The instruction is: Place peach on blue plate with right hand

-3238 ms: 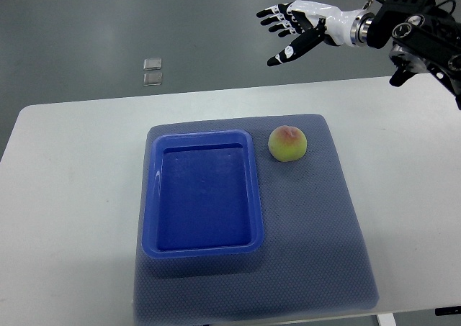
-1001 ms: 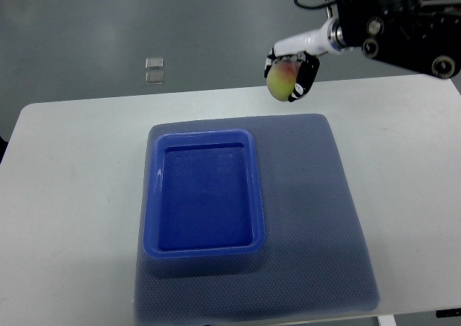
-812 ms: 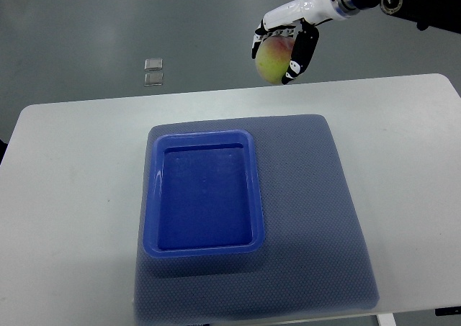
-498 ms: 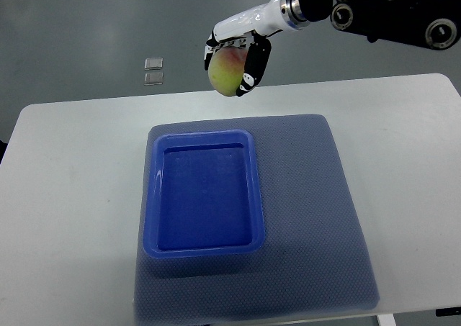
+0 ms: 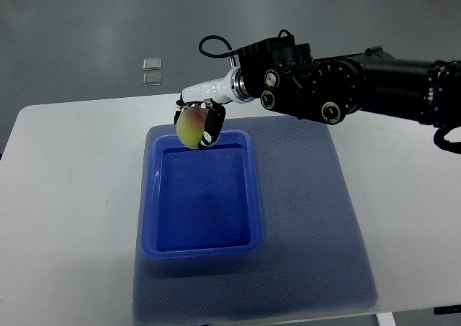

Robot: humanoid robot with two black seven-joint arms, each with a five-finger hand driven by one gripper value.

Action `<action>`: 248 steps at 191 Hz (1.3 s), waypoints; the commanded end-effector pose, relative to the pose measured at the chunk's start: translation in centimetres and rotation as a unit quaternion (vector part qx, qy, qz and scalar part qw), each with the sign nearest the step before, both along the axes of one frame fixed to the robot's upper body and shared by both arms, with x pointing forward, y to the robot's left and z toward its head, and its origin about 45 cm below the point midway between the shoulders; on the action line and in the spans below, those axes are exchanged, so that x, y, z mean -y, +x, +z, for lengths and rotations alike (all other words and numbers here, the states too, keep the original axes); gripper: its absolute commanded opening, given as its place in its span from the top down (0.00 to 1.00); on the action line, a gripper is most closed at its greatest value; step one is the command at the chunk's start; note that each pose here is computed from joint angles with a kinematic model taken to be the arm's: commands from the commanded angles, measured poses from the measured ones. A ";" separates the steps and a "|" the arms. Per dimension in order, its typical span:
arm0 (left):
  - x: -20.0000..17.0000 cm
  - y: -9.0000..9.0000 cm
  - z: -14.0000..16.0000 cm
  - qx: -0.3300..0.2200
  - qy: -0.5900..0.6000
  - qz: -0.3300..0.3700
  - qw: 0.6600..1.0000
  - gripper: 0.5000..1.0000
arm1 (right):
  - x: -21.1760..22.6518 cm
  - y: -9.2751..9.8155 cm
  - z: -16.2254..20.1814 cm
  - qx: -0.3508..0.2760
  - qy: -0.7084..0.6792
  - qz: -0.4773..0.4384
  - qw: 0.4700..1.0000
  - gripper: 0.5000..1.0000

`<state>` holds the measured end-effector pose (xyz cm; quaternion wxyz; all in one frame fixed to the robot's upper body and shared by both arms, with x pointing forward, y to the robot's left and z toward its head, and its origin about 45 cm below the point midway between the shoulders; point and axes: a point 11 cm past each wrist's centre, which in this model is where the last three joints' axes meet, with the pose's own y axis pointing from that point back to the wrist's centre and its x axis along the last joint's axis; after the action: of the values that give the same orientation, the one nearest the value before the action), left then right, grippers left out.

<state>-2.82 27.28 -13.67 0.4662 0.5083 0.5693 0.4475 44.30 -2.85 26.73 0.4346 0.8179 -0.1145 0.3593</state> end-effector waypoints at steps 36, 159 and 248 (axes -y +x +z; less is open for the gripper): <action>0.2 0.0 0.0 0.000 -0.003 -0.003 1.000 0.00 | -0.3 -3.2 -4.5 -0.066 0.022 0.021 0.997 1.00; 0.1 0.1 0.0 0.000 -0.001 0.000 1.000 0.00 | -0.3 -4.2 -5.9 -0.084 0.022 0.028 0.996 0.20; -0.1 0.0 0.0 0.000 0.001 0.000 1.000 0.00 | -4.2 -1.9 3.5 -0.040 0.133 0.029 0.990 0.14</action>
<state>-2.83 27.34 -13.68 0.4657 0.5091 0.5689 0.4474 41.84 -0.08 26.77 0.3577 0.8725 -0.0997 0.3177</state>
